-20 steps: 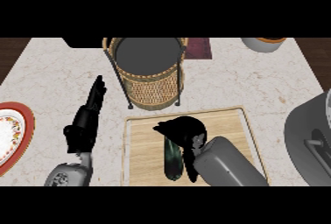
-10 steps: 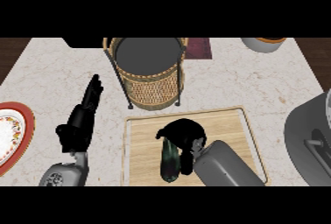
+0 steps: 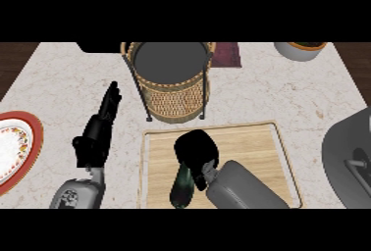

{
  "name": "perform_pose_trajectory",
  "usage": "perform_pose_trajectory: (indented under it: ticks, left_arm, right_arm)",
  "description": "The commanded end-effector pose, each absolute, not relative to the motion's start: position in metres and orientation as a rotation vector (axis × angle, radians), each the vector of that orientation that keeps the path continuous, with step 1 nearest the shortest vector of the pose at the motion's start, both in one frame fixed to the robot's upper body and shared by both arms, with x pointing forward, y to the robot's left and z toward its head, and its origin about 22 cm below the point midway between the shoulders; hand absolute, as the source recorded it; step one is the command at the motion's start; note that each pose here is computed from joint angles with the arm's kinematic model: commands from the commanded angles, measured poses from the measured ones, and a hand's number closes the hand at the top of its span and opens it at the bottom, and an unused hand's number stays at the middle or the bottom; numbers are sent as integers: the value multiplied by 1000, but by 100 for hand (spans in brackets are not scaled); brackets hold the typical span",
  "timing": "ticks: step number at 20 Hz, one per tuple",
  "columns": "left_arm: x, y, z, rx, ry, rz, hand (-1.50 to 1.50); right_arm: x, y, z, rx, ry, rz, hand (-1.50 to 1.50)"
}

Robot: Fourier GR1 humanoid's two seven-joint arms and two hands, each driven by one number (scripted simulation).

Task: Pick the eggplant from the tray and place it in the tiered basket

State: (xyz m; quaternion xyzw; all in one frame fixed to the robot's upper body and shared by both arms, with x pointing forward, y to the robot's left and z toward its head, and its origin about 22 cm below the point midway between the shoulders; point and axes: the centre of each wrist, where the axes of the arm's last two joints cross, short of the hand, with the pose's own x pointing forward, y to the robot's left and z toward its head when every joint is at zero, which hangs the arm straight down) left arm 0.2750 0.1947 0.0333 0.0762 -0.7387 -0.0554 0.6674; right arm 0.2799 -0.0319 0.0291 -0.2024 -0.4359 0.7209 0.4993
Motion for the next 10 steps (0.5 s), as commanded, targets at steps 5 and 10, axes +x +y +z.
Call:
perform_pose_trajectory:
  ticks: [5,10]
  left_arm:
    - [279,179,32,108,-1673,-179,0]
    - [280,172,30,93,-1672,-181,0]
  right_arm:
    - [271,-9,25,-986,-772,1498,150]
    - [271,12,51,-1117,-808,1347,150]
